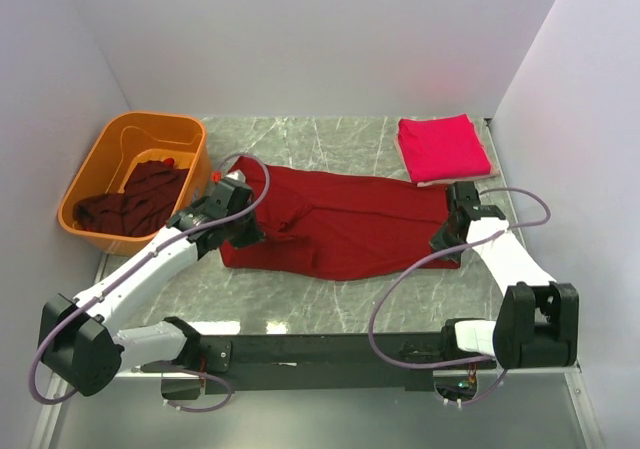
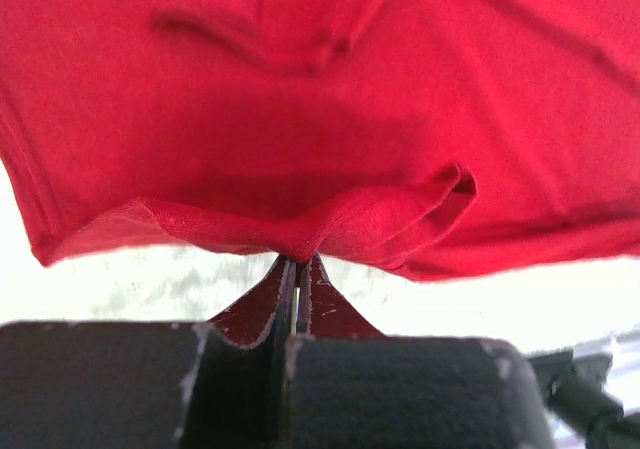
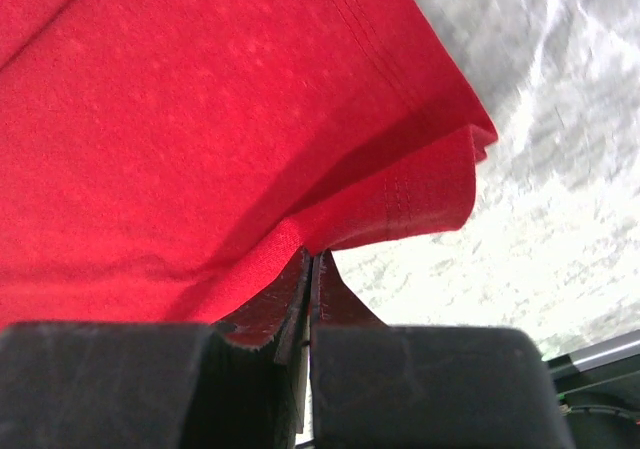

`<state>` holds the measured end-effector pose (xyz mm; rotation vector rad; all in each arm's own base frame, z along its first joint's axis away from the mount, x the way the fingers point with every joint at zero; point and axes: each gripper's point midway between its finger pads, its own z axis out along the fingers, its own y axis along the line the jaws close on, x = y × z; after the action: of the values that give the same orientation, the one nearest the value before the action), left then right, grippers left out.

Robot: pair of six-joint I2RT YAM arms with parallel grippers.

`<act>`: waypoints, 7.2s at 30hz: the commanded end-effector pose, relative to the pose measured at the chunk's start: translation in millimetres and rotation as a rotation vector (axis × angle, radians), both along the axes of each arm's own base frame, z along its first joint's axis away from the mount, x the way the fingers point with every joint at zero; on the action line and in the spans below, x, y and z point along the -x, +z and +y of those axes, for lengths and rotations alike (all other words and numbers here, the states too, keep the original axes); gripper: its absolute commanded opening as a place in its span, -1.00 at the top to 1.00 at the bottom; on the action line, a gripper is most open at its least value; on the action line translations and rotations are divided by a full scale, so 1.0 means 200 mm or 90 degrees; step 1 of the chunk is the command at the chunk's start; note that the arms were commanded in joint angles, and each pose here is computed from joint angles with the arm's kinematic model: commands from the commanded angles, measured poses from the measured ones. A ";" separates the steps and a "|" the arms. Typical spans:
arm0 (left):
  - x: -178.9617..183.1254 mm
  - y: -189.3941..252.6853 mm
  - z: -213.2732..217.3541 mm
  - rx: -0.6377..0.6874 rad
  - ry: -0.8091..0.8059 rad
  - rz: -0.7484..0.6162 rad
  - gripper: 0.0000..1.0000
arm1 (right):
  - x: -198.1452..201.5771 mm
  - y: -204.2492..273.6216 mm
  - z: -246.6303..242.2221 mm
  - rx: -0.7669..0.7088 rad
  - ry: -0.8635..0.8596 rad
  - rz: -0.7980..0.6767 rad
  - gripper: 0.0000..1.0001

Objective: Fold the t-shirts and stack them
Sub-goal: Fold the tshirt

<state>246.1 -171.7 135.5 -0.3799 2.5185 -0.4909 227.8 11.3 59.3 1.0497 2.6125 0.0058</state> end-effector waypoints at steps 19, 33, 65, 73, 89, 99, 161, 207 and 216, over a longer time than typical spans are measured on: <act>-0.58 0.33 0.17 -0.075 0.102 -0.289 0.99 | -0.33 0.12 -0.01 0.030 0.059 -0.052 1.00; -1.02 0.16 0.17 -0.120 0.048 -0.285 0.99 | -0.59 0.07 -0.01 0.022 0.036 -0.081 0.96; -0.97 -0.21 -0.14 0.035 -0.041 -0.121 -0.99 | -1.08 0.17 0.51 -0.032 0.340 -0.227 -0.86; -1.10 -0.44 -0.15 -0.016 -0.039 -0.056 -0.99 | -1.05 -0.02 0.63 -0.074 0.369 -0.170 -0.87; -1.50 -0.52 -0.31 -0.023 -0.119 -0.073 -0.99 | -0.26 -0.14 0.95 -0.229 0.486 -0.100 -0.87; -1.64 -0.52 -0.45 0.045 -0.161 -0.105 -0.99 | 0.18 -0.09 1.49 -0.387 0.700 -0.066 -0.87; -1.86 -0.33 -0.58 0.123 -0.185 -0.209 -0.99 | 0.23 -0.06 1.31 -0.229 0.798 -0.130 -0.92; -0.12 0.16 0.40 0.057 0.228 -0.196 -0.99 | 0.29 -0.10 1.68 0.191 0.850 -0.116 -0.92; -0.12 0.16 0.42 0.043 0.237 -0.194 -0.99 | 0.27 -0.03 1.47 0.245 0.795 -0.112 -0.94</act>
<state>268.3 -91.1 164.1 -0.7090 2.1029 -0.4645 170.5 325.5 38.3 -0.8094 2.5038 -0.0659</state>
